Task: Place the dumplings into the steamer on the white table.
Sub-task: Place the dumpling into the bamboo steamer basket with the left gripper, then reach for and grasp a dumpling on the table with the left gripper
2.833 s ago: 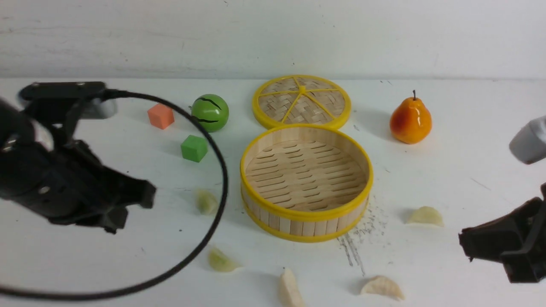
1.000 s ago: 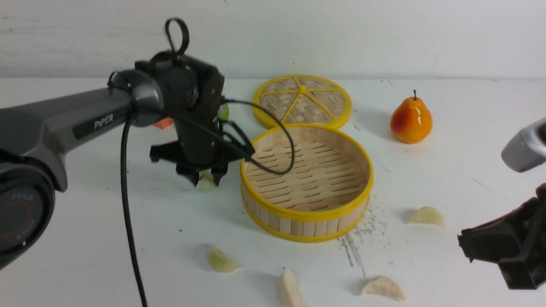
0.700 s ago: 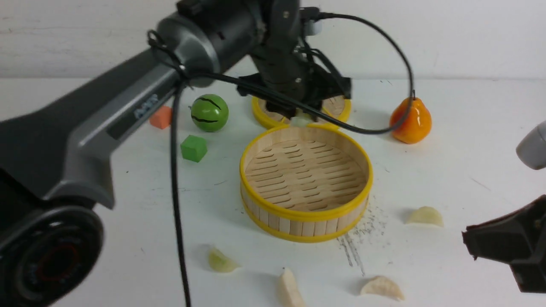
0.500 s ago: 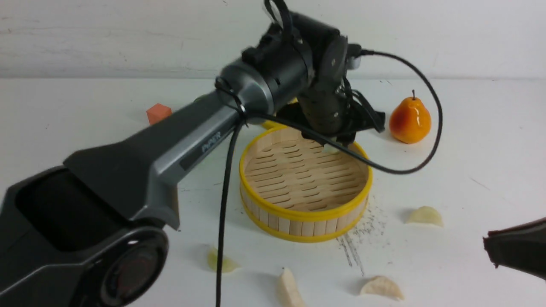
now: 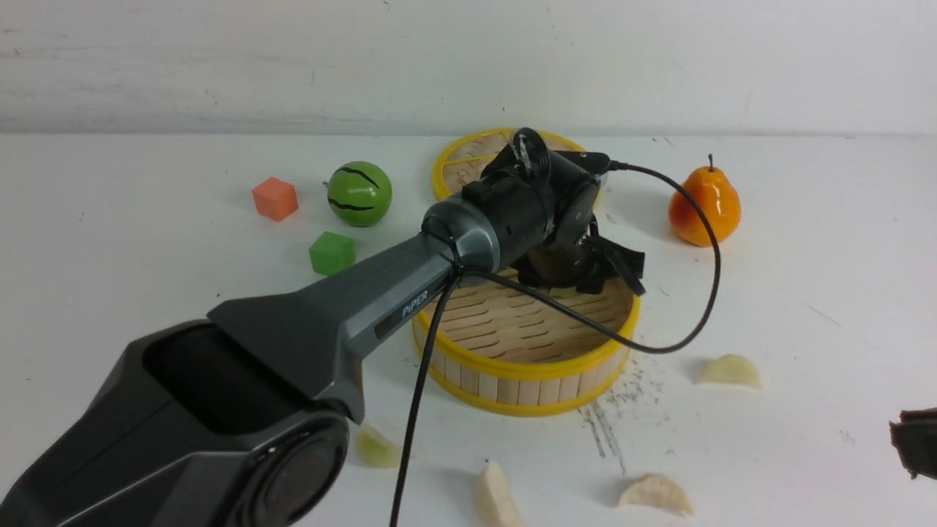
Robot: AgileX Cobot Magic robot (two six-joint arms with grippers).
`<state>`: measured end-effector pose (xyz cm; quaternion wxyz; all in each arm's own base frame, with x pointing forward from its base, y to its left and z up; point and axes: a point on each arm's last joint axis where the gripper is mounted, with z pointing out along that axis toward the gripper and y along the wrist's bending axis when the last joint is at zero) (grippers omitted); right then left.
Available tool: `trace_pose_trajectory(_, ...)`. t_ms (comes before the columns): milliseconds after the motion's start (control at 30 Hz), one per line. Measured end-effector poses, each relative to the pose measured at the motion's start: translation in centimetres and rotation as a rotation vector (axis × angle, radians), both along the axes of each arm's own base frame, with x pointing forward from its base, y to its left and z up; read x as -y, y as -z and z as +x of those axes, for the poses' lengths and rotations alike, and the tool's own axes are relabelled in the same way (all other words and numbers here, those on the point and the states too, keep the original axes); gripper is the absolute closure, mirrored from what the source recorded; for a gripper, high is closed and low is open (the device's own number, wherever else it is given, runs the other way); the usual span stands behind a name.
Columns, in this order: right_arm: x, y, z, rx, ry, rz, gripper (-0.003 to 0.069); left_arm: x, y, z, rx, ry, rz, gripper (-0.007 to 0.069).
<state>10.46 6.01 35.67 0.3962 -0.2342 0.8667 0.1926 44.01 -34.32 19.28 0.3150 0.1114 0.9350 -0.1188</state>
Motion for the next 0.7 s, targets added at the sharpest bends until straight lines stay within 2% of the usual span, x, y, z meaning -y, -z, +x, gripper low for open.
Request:
trace_pose_trajectory(100, 0.0, 0.0, 0.0, 0.001, 0.001, -0.004, 0.0615, -0.3, -1.4, -0.2, -0.009, -0.011, 0.010, 0.0158)
trace_pose_trajectory(200, 0.0, 0.0, 0.0, 0.004, 0.003, -0.003, 0.0610, -1.1, -5.6, -1.0, -0.007, -0.028, 0.015, 0.0087)
trace_pose_trajectory(300, 0.0, 0.0, 0.1, 0.008, 0.006, -0.001, 0.0608, -2.1, -9.3, -1.9, 0.013, -0.023, 0.037, 0.0069)
trace_pose_trajectory(333, 0.0, -0.1, 0.1, 0.014, 0.010, 0.003, 0.0607, -3.0, -12.3, -2.9, 0.032, -0.012, 0.054, 0.0063)
trace_pose_trajectory(533, 0.1, -0.2, 0.2, 0.029, 0.018, 0.007, 0.0599, -6.4, -21.6, -6.9, 0.155, 0.033, 0.026, 0.0064)
trace_pose_trajectory(700, 0.0, -0.2, 0.3, 0.028, 0.018, 0.008, 0.0596, -9.3, -24.9, -10.5, 0.166, 0.055, 0.046, 0.0069)
